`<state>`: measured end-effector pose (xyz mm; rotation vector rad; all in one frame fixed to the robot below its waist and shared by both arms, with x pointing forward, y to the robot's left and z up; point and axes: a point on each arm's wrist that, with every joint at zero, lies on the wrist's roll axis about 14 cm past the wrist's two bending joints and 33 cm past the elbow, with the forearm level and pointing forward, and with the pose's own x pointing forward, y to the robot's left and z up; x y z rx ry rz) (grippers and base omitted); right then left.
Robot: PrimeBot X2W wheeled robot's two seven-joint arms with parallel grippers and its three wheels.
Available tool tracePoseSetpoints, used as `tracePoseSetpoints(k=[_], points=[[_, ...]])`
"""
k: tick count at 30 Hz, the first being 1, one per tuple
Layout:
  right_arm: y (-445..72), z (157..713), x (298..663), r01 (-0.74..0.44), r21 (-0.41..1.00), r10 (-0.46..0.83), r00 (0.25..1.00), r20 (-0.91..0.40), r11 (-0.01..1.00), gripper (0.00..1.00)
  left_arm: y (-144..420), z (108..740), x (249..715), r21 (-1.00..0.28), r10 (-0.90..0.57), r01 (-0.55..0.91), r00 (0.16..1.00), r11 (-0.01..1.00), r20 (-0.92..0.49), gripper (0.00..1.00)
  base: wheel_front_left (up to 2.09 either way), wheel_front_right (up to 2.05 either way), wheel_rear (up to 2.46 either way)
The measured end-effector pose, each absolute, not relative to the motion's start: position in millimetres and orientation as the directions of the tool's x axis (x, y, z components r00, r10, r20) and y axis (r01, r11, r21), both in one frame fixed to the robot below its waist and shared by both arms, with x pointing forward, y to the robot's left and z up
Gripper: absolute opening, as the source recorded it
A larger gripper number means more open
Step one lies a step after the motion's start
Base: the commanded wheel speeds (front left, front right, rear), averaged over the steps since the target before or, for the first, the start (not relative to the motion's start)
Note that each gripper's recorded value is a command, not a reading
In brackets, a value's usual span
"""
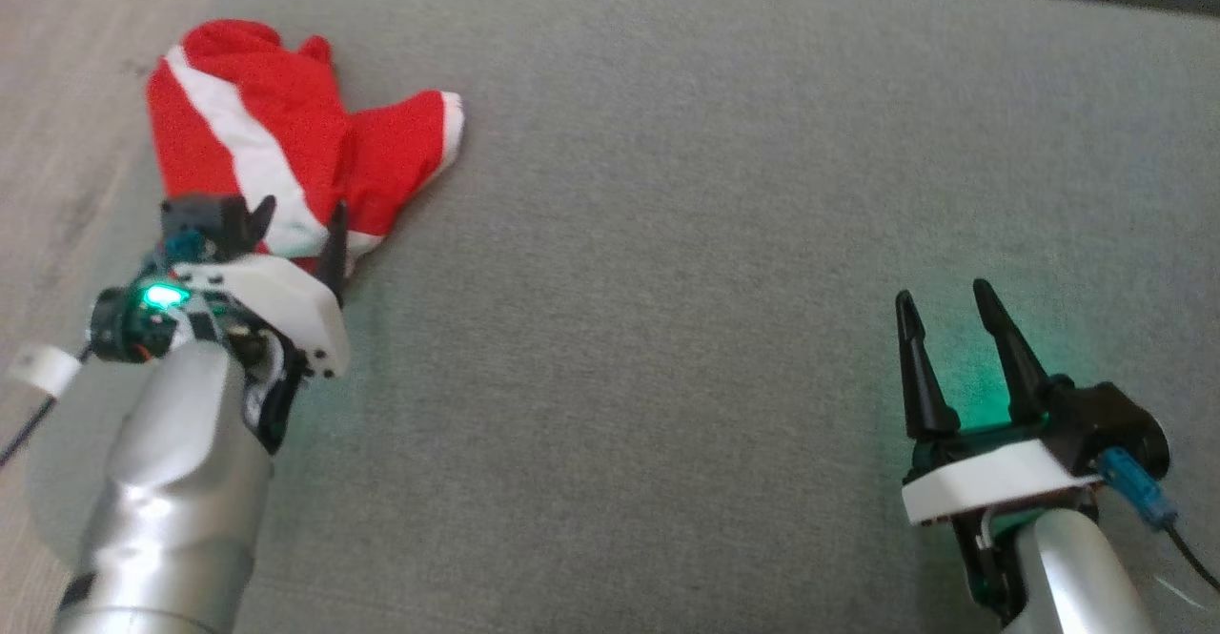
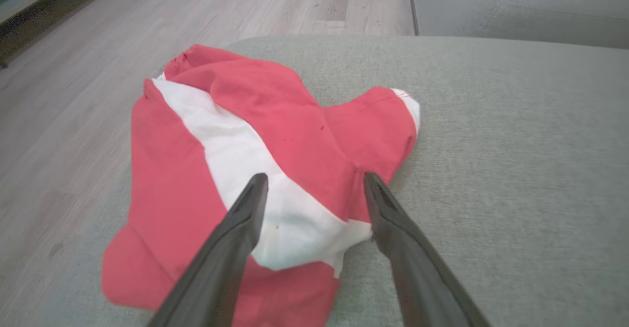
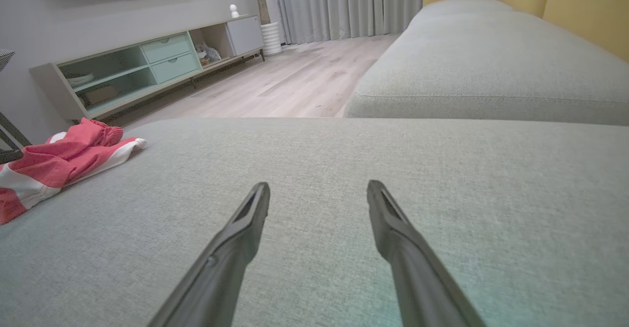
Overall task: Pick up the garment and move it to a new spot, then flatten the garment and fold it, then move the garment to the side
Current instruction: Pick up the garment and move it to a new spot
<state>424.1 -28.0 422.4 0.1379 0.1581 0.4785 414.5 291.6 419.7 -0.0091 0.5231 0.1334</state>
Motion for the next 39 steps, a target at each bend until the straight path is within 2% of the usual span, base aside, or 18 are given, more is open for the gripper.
tracePoseSetpoints(k=[3,4,5,6,9,13,21,25,30,39], points=[[-35,415,429,-0.425,0.172,0.448,0.884,-0.130,0.889,1.00,294,403,424,0.029,0.125,-0.131,0.822,0.991,-0.556,1.00,0.00,0.00,0.00],[-37,414,431,-0.418,0.174,0.442,0.887,-0.134,0.892,1.00,295,398,426,0.032,0.126,-0.132,0.809,0.991,-0.574,0.69,0.00,0.00,0.00],[-39,412,433,-0.412,0.175,0.436,0.889,-0.137,0.894,1.00,295,392,427,0.027,0.126,-0.137,0.795,0.990,-0.593,0.26,0.00,0.00,0.00],[-41,410,433,-0.406,0.176,0.431,0.891,-0.141,0.897,1.00,295,388,429,0.020,0.125,-0.142,0.785,0.990,-0.607,0.00,0.00,0.00,0.00],[-47,404,434,-0.389,0.177,0.416,0.896,-0.155,0.904,1.00,292,381,434,0.000,0.119,-0.152,0.778,0.988,-0.617,0.00,0.00,0.00,0.00],[-50,406,434,-0.384,0.173,0.409,0.900,-0.152,0.907,1.00,293,395,444,-0.008,0.125,-0.154,0.830,0.988,-0.544,0.00,0.00,0.00,0.00],[-51,430,430,-0.389,0.157,0.407,0.908,-0.102,0.908,1.00,264,467,471,-0.027,0.044,-0.052,0.967,0.998,-0.250,0.00,0.00,0.00,0.00],[-56,445,423,-0.381,0.152,0.395,0.916,-0.072,0.912,1.00,231,518,482,-0.067,-0.043,0.038,0.996,0.997,-0.083,0.00,0.00,0.00,0.00],[-67,460,416,-0.356,0.152,0.366,0.930,-0.040,0.922,1.00,191,574,488,-0.074,-0.154,0.160,0.985,0.984,0.077,0.00,0.00,0.00,0.00],[-98,465,397,-0.276,0.159,0.285,0.958,-0.037,0.948,1.00,69,611,478,-0.099,-0.427,0.445,0.890,0.890,0.158,0.00,0.00,0.00,0.00]])
